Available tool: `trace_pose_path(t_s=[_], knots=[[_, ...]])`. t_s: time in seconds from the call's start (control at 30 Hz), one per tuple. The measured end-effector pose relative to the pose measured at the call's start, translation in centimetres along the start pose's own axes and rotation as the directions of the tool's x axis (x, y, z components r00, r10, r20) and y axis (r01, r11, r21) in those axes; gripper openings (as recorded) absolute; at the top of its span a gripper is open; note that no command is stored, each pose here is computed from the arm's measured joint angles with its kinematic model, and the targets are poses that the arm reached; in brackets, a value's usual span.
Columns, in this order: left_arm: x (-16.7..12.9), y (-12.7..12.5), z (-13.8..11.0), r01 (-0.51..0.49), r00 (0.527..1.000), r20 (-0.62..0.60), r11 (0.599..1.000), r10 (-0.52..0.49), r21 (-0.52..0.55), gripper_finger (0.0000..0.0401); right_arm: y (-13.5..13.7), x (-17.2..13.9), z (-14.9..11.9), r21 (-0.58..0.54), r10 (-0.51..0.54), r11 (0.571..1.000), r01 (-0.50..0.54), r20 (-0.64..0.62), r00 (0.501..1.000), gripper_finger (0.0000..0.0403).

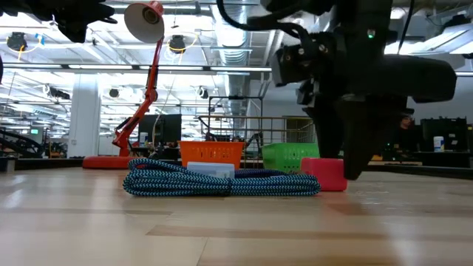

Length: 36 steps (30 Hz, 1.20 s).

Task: Pick and place items into bin
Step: Put the pink charger adapter into the orange bin

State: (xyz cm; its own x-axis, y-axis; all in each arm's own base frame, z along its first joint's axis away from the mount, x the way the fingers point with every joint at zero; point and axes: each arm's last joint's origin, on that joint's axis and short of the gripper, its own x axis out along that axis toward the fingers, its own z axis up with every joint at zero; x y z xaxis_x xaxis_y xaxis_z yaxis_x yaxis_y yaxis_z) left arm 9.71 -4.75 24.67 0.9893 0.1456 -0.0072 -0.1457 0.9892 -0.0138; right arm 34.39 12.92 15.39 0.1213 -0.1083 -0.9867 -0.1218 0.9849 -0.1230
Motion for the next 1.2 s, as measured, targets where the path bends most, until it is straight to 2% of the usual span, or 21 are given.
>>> trace_pose_path(t_s=[0.17,0.73,0.97,1.2], knots=[[0.0,0.0,0.0,0.0,1.0,0.0,1.0,0.0,0.0,0.0142,-0.4,0.4,0.0,0.009,0.029,1.0,-0.029,0.004,1.0,0.025],[0.0,0.0,0.0,0.0,1.0,0.0,1.0,0.0,-0.001,0.0142,-1.3,0.7,0.2,-0.012,0.038,0.999,-0.037,0.003,0.999,0.0246],[0.0,0.0,0.0,0.0,1.0,0.0,1.0,0.0,-0.001,0.0142,-1.3,0.7,0.2,-0.011,0.042,0.999,-0.042,0.001,0.999,0.0211],[0.0,0.0,0.0,0.0,1.0,0.0,1.0,0.0,-0.001,0.0142,-1.2,0.7,0.1,-0.011,0.064,0.998,-0.064,-0.002,0.998,0.0152]])
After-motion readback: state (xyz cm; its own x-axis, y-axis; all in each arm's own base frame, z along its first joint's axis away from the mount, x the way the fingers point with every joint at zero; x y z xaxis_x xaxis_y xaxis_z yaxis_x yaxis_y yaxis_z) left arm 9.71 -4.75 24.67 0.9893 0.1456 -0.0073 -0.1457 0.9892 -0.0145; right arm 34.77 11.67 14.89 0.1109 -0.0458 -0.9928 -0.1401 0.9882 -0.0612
